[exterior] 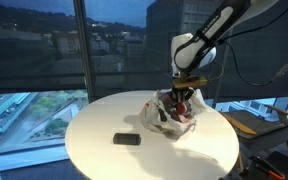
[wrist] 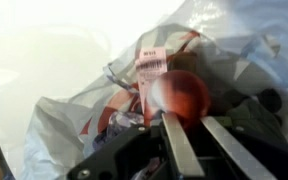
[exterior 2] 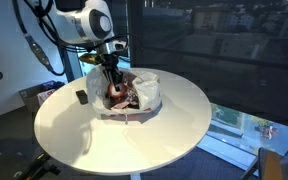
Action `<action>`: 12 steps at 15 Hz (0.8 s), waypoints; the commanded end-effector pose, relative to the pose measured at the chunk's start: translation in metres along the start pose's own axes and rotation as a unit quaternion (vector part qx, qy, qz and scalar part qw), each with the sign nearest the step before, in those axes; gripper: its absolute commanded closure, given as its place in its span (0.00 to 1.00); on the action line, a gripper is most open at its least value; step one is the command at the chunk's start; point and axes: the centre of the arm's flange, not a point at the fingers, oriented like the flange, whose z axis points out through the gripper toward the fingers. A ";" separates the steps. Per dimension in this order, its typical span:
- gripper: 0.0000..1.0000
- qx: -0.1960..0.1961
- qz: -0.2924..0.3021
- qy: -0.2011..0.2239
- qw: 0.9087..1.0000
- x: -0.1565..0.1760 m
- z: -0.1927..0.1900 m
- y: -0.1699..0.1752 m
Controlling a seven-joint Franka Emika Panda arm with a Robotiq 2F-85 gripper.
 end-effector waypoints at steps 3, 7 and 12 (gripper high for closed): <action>0.93 0.029 -0.085 -0.015 0.996 -0.066 -0.065 0.025; 0.93 0.039 -0.200 0.025 0.979 -0.092 -0.095 0.016; 0.92 0.049 -0.322 0.081 0.942 -0.069 -0.119 -0.010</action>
